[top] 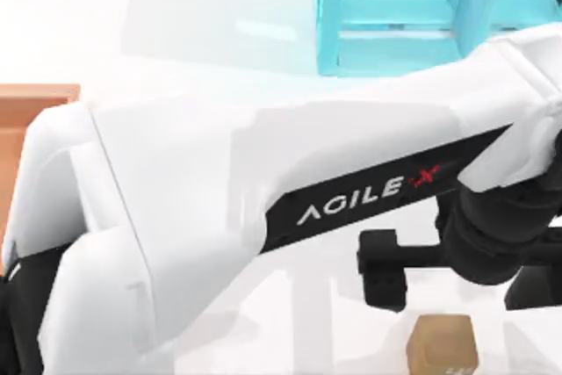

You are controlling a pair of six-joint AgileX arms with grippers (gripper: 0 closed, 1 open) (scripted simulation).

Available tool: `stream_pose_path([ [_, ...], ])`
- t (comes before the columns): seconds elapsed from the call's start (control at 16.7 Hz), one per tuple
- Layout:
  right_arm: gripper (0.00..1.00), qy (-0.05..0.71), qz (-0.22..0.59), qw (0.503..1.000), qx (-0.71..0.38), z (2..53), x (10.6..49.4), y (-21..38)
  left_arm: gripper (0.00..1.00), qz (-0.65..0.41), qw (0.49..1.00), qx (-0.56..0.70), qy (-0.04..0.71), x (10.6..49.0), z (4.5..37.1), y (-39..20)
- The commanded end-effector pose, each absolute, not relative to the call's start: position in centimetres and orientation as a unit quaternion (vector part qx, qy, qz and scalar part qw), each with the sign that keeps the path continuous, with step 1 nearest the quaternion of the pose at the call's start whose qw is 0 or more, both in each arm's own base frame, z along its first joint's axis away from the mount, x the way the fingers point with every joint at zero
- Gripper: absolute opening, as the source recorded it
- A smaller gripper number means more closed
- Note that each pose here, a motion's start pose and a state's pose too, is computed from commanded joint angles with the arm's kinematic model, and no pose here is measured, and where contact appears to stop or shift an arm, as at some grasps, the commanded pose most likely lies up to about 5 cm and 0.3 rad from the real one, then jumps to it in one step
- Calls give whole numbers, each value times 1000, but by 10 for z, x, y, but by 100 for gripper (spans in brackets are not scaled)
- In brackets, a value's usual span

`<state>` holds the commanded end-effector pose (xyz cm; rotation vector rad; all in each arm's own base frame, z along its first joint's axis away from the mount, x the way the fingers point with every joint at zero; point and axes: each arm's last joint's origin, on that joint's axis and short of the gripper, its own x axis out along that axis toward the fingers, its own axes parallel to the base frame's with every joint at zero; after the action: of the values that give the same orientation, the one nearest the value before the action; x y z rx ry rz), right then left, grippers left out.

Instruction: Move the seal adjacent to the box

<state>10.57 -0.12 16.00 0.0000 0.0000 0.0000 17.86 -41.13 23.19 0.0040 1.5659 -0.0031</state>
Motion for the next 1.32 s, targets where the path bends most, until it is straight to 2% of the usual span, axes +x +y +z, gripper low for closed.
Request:
stream_pose_path([
  [0.54,100,0,0,1000,0,160,106,-1,100,-5,707,8,707,172,227,-417],
  [1.02,100,0,0,1000,0,160,106,-1,100,-6,707,8,707,172,141,-418],
  [1.32,100,0,0,1000,0,160,106,-1,100,-5,706,9,708,171,131,-416],
])
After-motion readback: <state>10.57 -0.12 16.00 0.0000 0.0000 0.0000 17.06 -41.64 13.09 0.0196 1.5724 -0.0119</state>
